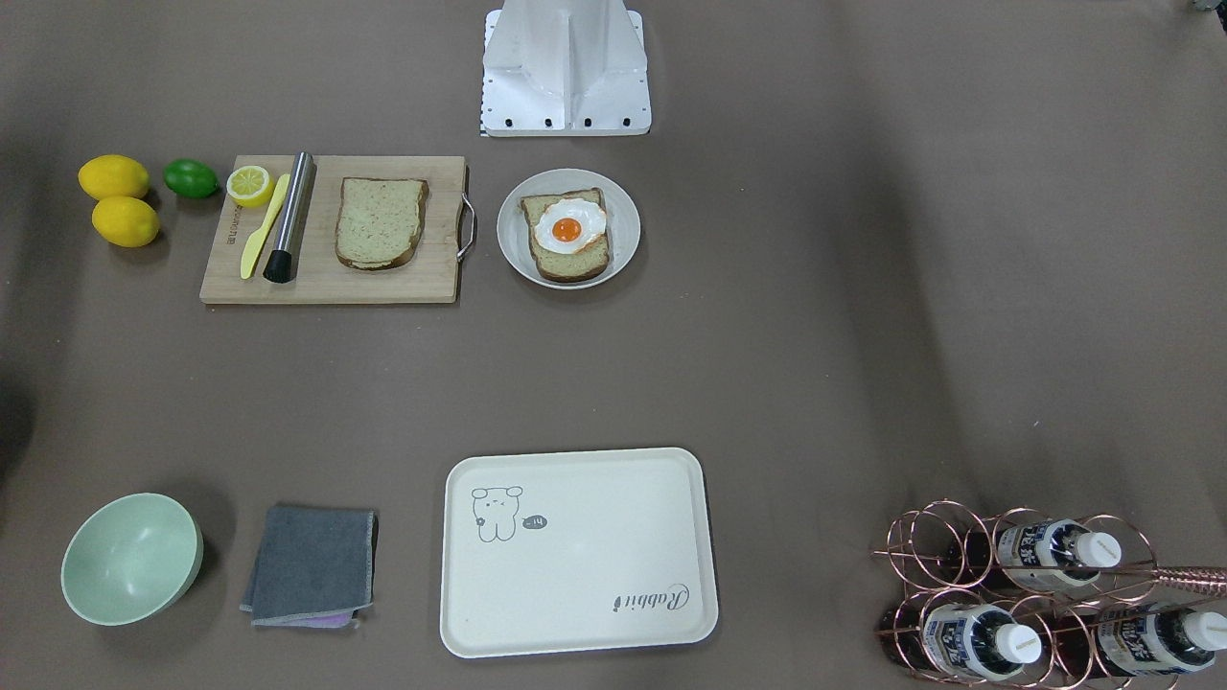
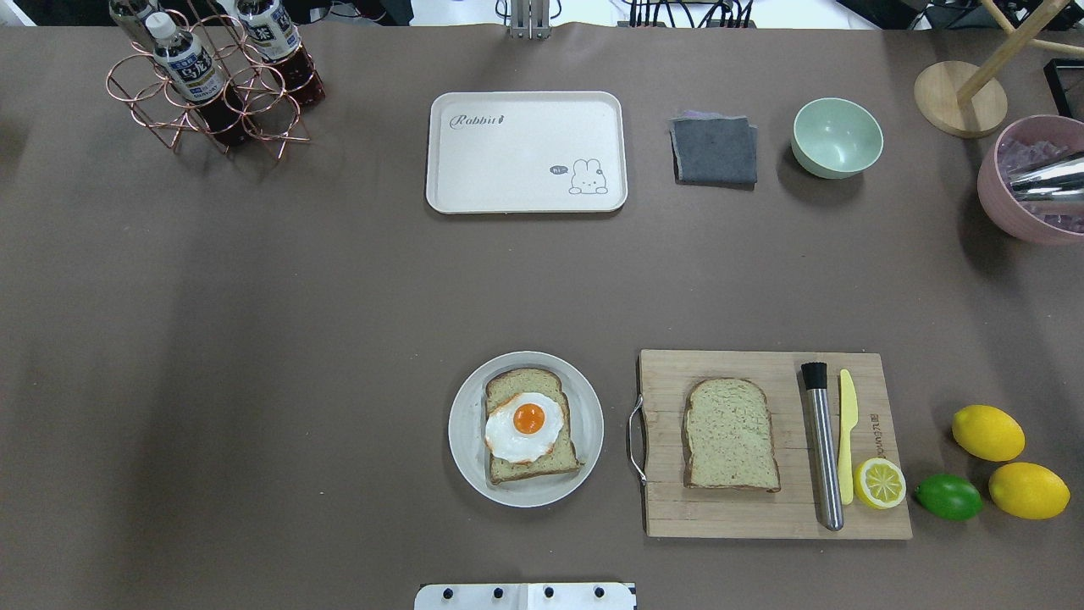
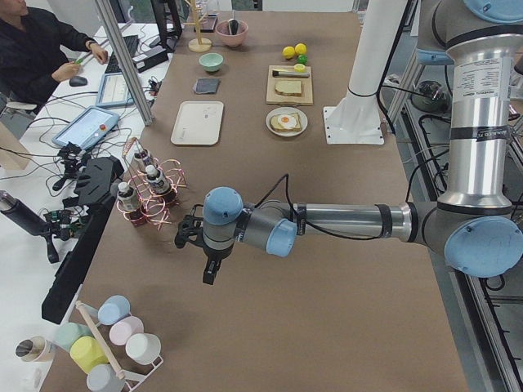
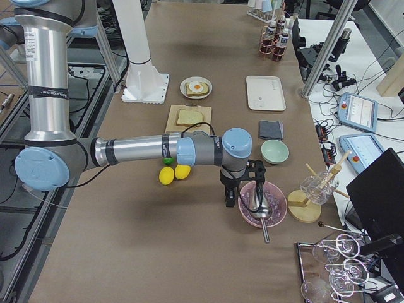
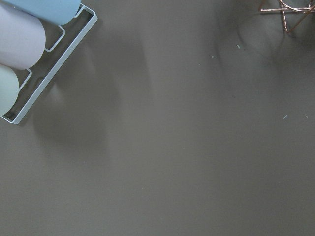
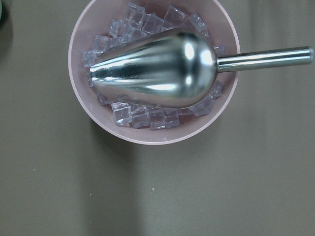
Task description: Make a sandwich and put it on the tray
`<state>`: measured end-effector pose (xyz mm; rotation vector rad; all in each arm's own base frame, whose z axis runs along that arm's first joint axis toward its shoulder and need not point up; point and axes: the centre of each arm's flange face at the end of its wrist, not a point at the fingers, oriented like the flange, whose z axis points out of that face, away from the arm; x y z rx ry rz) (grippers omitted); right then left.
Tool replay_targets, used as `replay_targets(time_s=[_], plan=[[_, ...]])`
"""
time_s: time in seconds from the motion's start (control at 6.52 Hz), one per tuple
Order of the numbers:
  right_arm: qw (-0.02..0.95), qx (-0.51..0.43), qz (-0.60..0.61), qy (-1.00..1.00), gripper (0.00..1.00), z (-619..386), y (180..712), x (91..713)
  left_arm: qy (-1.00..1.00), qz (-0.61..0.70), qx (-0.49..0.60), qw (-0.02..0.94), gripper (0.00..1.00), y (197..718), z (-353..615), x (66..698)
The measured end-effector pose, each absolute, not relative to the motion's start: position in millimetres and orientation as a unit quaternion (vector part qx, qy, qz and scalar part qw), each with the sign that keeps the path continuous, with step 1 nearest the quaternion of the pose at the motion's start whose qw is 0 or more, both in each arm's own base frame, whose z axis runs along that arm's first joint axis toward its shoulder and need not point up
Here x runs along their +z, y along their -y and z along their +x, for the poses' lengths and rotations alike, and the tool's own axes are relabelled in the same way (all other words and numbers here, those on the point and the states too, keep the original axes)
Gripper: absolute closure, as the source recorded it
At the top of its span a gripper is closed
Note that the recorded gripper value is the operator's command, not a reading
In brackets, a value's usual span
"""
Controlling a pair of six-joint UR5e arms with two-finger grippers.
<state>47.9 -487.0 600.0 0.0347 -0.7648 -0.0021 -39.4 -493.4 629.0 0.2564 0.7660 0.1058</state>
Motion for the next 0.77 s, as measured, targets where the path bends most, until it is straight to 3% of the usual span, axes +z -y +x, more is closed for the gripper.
replay_targets(time_s=[0.77], plan=[[0.927,-0.002,0.017,0.374,0.00,48,486,600,-0.408,0.122,0.062,0.903,0.01,482,-38,625]])
